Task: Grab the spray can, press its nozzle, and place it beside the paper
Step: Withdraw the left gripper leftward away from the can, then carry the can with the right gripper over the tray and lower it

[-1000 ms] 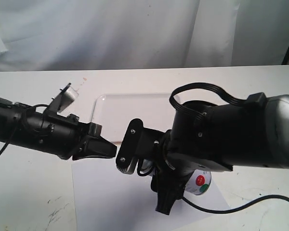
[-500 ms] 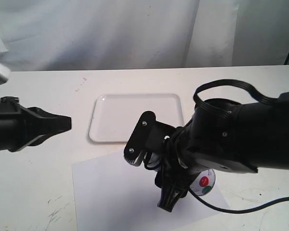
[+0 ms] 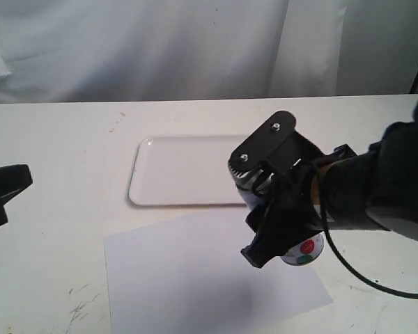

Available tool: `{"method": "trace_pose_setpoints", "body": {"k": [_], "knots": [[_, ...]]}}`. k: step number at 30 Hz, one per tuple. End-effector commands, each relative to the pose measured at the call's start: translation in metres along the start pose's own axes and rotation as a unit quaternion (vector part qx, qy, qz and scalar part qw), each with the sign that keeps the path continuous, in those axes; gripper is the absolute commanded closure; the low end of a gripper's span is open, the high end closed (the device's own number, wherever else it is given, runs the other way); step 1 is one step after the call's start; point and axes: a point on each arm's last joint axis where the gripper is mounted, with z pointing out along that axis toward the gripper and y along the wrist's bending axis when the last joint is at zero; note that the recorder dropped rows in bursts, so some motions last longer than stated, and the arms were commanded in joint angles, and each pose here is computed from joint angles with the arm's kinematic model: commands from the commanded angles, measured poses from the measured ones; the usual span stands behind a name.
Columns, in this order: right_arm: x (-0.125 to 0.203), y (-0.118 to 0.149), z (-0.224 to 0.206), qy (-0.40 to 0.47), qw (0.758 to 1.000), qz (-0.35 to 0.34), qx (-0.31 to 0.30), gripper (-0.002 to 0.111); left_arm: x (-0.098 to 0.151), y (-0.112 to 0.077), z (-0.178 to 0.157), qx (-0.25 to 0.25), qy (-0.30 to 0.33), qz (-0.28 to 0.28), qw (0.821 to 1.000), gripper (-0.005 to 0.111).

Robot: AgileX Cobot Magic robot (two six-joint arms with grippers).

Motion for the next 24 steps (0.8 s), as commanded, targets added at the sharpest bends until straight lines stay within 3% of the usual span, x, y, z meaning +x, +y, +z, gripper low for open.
{"method": "trace_pose_setpoints", "body": {"k": [1, 9, 14, 24], "knots": [[-0.001, -0.008, -0.015, -0.075, 0.996, 0.042, -0.010, 0.108, 0.007, 0.001, -0.011, -0.008, -0.021, 0.007, 1.000, 0.107], [0.007, -0.021, -0.020, -0.136, 0.982, 0.128, -0.025, 0.108, 0.001, 0.005, -0.028, -0.040, -0.087, 0.017, 0.995, 0.107], [0.017, -0.024, -0.020, -0.172, 0.971, 0.160, -0.041, 0.108, 0.005, 0.010, -0.032, -0.066, -0.101, 0.036, 0.992, 0.107], [0.014, -0.060, -0.025, -0.261, 0.939, 0.221, -0.021, 0.108, 0.003, 0.015, -0.034, -0.093, -0.115, 0.056, 0.987, 0.107]]}}
